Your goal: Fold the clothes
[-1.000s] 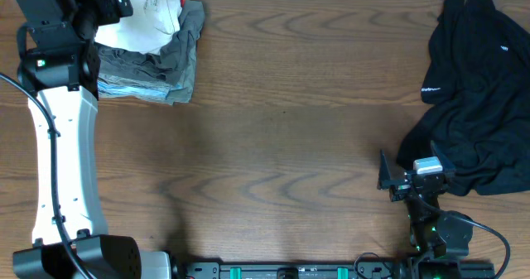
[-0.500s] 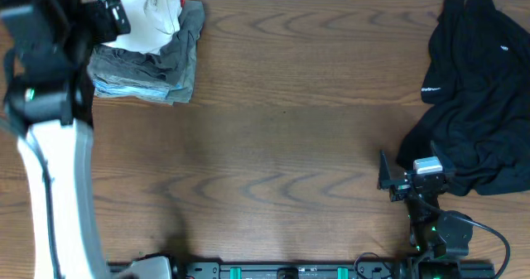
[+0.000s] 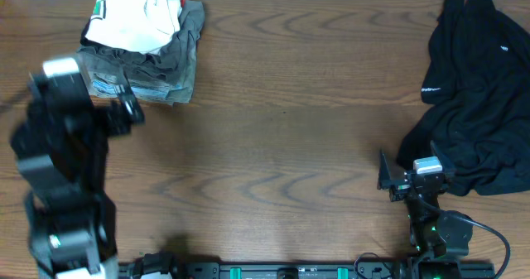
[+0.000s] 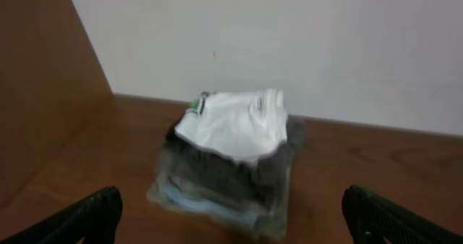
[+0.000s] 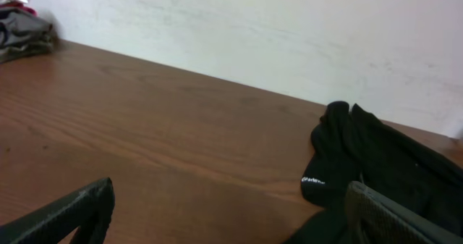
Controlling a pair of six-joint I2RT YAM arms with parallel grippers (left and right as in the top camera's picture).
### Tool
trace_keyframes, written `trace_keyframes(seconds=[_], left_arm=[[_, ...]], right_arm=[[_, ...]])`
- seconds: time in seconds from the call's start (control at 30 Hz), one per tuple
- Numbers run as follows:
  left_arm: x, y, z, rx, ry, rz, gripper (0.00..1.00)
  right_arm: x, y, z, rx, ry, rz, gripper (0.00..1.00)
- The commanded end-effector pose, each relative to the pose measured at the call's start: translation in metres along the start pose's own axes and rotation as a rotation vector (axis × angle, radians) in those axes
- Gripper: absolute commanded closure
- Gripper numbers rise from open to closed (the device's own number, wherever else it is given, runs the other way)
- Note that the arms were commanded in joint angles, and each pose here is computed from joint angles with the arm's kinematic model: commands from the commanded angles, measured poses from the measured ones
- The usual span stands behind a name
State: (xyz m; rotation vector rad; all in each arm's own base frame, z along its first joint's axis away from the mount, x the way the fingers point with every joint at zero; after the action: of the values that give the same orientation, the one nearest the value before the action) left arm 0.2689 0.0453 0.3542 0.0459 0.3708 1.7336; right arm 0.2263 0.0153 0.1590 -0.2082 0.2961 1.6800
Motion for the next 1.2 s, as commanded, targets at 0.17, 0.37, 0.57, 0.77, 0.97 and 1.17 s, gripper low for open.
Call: trace_keyframes(seconds=[0.17, 0.37, 0.57, 0.77, 0.97, 1.17], left_arm=[[-0.018, -0.003, -0.097, -0.079, -0.013, -0.245, 0.02], [-0.020, -0.008, -0.154, -0.148, 0.002, -0.311, 0.02], [-0.017, -0.005, -0.177, -0.202, -0.002, -0.294, 0.02], [-0.011, -0.005, -0.187, -0.215, 0.001, -0.270, 0.02], [-0.007, -0.004, -0.199, -0.184, -0.001, -0.254, 0.02], [-0.001, -0.008, -0.222, -0.089, 0.001, -0.223, 0.02]], right_arm=[[0.003, 0.000, -0.001, 0.002, -0.012, 0.016, 0.01], [0.003, 0.000, -0.001, 0.002, -0.012, 0.016, 0.01], [0.003, 0.000, -0.001, 0.002, -0.012, 0.016, 0.01], [0.003, 0.000, -0.001, 0.002, -0.012, 0.016, 0.01], [0.003, 0.000, -0.001, 0.002, -0.012, 0.016, 0.01], [0.003, 0.000, -0.001, 0.002, -0.012, 0.016, 0.01]])
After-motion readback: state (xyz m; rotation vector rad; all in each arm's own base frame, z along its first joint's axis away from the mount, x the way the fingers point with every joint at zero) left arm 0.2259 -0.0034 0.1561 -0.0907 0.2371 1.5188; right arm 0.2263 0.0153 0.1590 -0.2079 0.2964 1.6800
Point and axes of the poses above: each gripper's point midway between its finger pads, its own y axis back along the fingers, its own x axis along the line the jaws close on, z = x × y, the point moved 2 cm from there along y, back along the fingers, and after that the axes turned 9 degrees about y, right-handed, at the moved point
